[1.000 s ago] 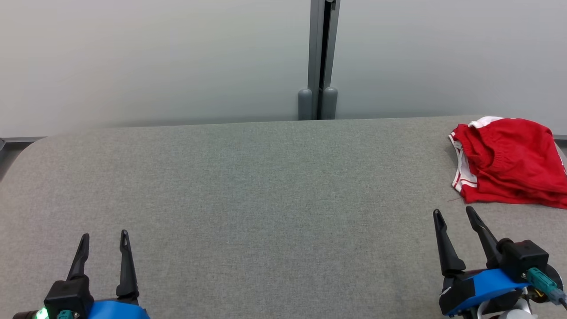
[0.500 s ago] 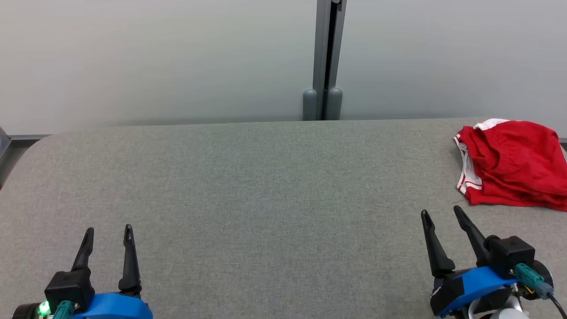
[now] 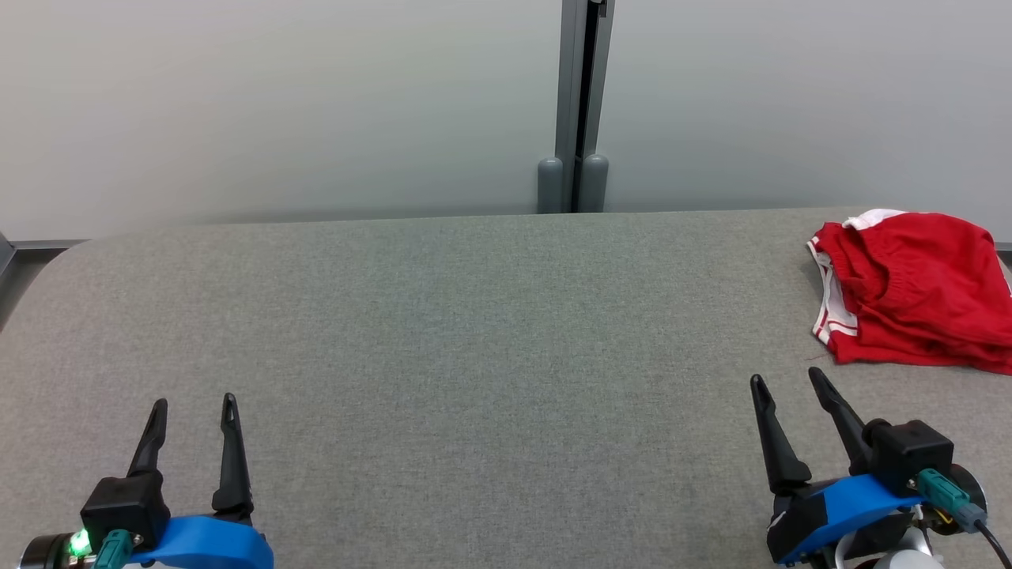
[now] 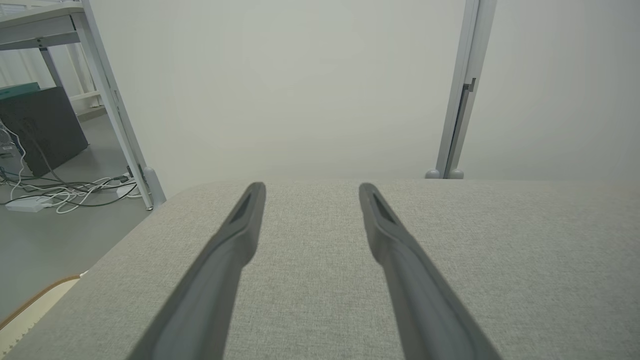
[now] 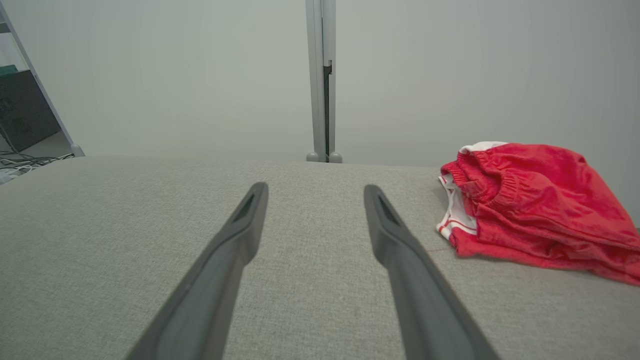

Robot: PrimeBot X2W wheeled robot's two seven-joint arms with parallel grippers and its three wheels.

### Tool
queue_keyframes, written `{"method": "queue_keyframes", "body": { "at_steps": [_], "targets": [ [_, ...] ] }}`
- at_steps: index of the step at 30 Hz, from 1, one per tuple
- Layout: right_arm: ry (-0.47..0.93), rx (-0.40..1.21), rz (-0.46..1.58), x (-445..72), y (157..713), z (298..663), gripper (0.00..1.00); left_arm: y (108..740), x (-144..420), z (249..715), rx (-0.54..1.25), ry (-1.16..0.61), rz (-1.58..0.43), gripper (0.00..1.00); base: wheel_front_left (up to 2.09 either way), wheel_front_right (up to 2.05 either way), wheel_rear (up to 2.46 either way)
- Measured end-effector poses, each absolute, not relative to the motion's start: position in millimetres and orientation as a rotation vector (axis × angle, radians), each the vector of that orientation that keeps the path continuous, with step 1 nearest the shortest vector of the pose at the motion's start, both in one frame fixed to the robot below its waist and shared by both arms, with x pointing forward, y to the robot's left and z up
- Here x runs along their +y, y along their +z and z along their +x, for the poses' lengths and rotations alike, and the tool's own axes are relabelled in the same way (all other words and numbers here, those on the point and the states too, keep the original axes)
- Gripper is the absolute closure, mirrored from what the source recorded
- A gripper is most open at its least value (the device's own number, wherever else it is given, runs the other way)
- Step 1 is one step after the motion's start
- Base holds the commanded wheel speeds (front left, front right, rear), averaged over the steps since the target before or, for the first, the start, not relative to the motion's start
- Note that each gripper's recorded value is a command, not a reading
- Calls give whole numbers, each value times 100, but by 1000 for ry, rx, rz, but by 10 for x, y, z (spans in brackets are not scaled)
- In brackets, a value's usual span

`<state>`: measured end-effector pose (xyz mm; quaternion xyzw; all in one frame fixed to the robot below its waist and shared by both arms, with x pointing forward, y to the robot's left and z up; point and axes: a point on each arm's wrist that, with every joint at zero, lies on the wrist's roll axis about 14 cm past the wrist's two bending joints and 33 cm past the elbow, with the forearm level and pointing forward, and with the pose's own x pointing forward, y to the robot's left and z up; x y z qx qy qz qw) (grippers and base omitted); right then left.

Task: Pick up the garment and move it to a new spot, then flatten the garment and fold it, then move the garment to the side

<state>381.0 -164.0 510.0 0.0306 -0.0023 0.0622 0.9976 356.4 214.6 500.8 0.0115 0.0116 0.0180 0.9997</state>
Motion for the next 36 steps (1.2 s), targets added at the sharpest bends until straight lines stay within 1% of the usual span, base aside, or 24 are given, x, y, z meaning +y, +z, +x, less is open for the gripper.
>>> {"method": "queue_keyframes", "body": {
  "at_steps": [3,4,11,14,36],
  "targets": [
    [124,-3,62,-1640,5097,3810,0,5006,2153,3566,24,40,26,0,0,0,0],
    [124,-3,62,-1640,5096,3810,100,5004,2163,3565,25,44,32,100,0,0,0],
    [114,89,72,-1660,4800,3708,100,4661,2096,3420,128,51,-6,100,0,0,0],
    [99,104,127,-1689,4765,3700,100,4601,2088,3408,155,58,-64,100,0,0,0],
    [23,116,524,-1808,4769,3717,100,4600,2097,3507,178,101,-484,100,0,0,0]
  ]
}}
